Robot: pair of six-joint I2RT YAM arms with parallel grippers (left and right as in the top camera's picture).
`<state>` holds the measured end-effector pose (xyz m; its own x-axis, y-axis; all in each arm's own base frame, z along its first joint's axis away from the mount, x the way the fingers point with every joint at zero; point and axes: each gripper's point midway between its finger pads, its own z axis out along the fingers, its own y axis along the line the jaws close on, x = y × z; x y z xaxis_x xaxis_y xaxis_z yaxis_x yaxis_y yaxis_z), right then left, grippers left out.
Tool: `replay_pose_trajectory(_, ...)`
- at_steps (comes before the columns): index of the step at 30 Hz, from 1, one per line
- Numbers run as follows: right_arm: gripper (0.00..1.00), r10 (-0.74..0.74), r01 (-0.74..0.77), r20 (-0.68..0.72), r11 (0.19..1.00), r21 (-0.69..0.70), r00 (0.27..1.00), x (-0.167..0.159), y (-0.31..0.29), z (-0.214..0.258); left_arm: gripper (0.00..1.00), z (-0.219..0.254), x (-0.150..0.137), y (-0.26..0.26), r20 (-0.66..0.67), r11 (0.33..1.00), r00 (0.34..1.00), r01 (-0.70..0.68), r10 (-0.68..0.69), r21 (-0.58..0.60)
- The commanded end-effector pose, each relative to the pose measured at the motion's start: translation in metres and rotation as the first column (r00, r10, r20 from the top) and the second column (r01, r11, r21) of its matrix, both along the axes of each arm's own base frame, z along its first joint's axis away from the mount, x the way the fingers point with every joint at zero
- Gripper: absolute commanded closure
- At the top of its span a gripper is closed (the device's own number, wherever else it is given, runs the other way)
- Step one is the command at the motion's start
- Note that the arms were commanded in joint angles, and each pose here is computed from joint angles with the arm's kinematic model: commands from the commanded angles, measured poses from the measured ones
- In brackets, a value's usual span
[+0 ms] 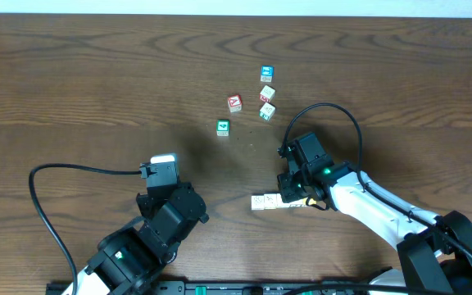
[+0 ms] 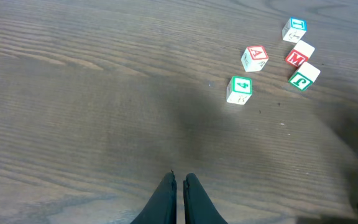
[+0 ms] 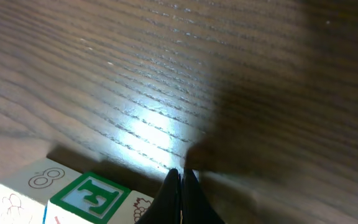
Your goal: Lift 5 blocks
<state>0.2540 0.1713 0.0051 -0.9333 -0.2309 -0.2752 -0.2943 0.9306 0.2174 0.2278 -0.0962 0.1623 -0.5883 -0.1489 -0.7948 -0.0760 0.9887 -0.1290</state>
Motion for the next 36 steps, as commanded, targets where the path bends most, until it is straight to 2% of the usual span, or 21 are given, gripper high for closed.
replay_pose_trajectory(1, 0.99, -0.034, 0.034, -0.002, 0.999, -0.004, 0.999, 0.0044, -0.0051, 0.0003, 0.92, 0.0016, 0.0012, 0.0042, 0.010, 1.000, 1.000, -0.028, 0.028, -0.003)
replay_pose_trajectory(36, 0.99, -0.046, 0.046, 0.010, 0.999, -0.009, 0.999, 0.0075, -0.0063, 0.0009, 0.93, 0.0016, 0.0012, 0.0043, 0.010, 1.000, 1.000, -0.028, 0.028, -0.003)
